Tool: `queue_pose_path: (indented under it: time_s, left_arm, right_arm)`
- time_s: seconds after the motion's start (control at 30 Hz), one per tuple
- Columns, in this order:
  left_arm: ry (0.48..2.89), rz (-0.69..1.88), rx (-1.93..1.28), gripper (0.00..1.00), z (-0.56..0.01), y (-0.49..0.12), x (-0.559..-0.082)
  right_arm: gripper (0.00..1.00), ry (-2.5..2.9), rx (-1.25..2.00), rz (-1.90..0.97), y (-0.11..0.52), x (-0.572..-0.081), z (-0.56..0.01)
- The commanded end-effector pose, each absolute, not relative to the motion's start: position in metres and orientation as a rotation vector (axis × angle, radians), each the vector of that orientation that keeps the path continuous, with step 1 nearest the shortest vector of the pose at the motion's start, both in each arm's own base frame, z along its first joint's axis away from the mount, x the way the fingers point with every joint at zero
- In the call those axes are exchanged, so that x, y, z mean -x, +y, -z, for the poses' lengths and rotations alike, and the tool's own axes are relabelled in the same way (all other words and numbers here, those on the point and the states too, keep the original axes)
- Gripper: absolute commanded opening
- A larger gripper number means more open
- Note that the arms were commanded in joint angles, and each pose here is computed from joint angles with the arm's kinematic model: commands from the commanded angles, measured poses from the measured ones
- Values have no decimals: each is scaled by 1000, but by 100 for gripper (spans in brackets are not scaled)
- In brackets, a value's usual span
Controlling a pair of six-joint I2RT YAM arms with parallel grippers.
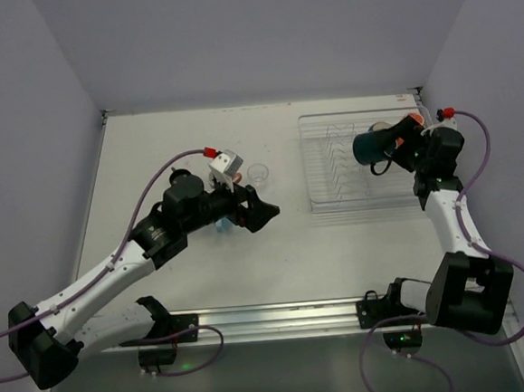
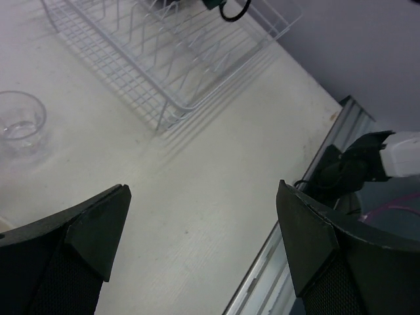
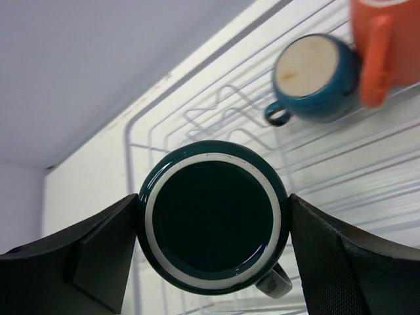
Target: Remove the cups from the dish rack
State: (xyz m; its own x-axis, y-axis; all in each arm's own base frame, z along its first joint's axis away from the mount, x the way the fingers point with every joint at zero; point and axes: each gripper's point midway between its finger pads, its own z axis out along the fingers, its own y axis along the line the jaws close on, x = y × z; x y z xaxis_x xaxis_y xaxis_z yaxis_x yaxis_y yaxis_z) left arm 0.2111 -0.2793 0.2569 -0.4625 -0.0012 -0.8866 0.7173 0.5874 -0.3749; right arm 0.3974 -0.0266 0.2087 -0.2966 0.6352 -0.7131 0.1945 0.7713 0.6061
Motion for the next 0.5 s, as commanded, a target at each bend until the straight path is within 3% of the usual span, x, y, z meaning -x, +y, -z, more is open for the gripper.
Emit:
queue_pose_path:
  time_s: [0.0, 0.13, 0.47]
  left_arm:
    - [1666, 1254, -506, 100, -327, -318, -213]
    - [1643, 1382, -448, 99, -336, -345, -224]
    - [1728, 1411, -424, 95, -297, -409, -283]
  right_arm:
    - [52, 1619, -457, -863, 25, -387, -283]
    - [52, 1570, -419, -1103, 58, -356, -285]
    - [52, 1537, -236, -1408, 109, -301, -287]
